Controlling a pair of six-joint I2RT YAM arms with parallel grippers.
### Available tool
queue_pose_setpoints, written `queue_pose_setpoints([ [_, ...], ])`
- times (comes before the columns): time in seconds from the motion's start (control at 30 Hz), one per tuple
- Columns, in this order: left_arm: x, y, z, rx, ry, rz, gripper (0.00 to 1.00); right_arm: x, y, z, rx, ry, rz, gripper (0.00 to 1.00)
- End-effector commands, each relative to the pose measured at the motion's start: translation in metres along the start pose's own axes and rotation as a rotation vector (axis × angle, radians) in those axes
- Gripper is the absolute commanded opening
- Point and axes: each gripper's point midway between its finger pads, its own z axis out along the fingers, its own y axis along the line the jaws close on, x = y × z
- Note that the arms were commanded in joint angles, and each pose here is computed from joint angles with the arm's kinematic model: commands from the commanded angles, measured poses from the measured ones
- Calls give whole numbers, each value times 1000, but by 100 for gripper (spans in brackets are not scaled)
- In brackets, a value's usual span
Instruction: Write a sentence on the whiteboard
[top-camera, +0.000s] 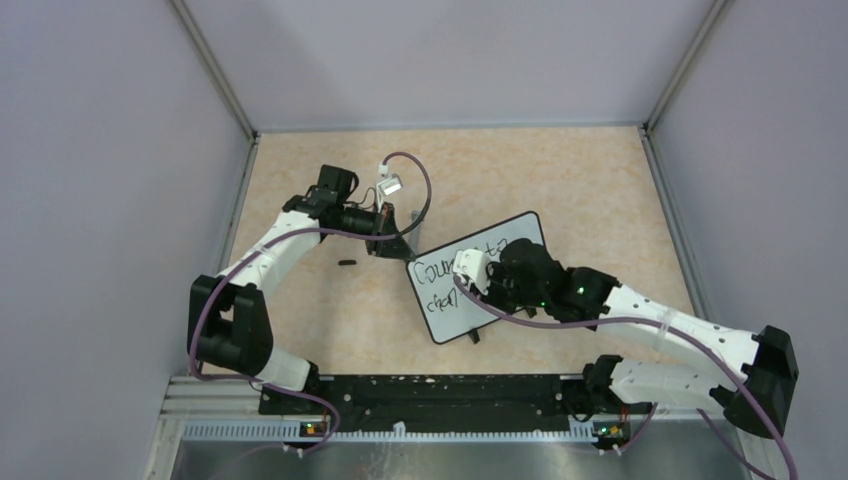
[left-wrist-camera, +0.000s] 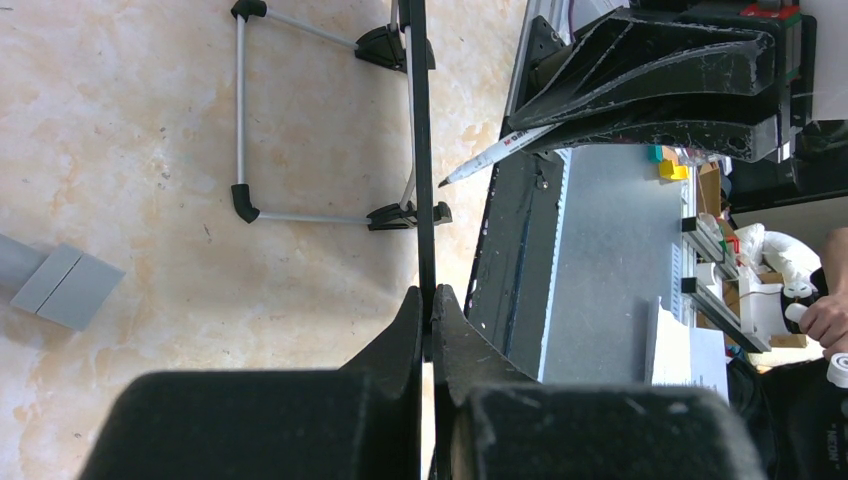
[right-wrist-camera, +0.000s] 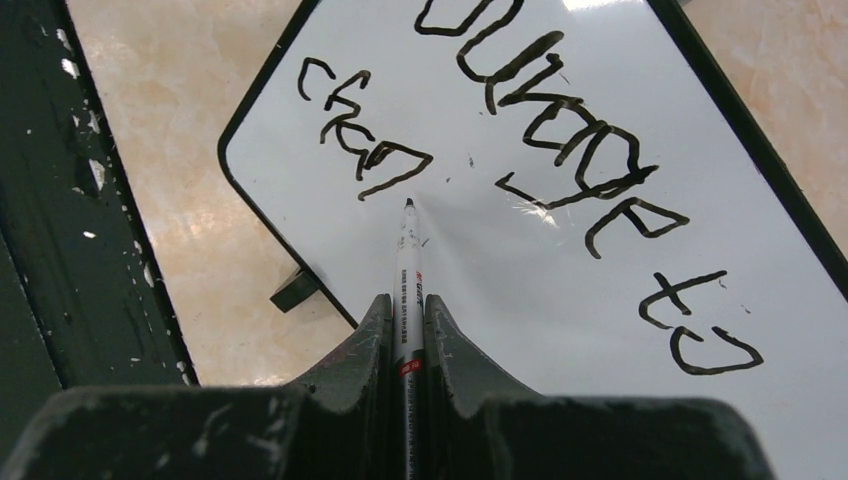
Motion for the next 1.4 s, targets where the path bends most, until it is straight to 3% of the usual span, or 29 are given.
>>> queue_pose_setpoints([
  [0.0,3,7,5,-10,16,16,0,-14,-21,-2,90,-27,24,0],
  [0.37,3,8,5,-12,16,15,0,-21,-30,1,133,-46,34,0],
  [0.97,4,9,6,-13,20,14,0,5,-2,15,-15,36,-10,0],
  [1.37,3,8,6,-15,18,14,0,5,-9,5,17,46,-31,0],
])
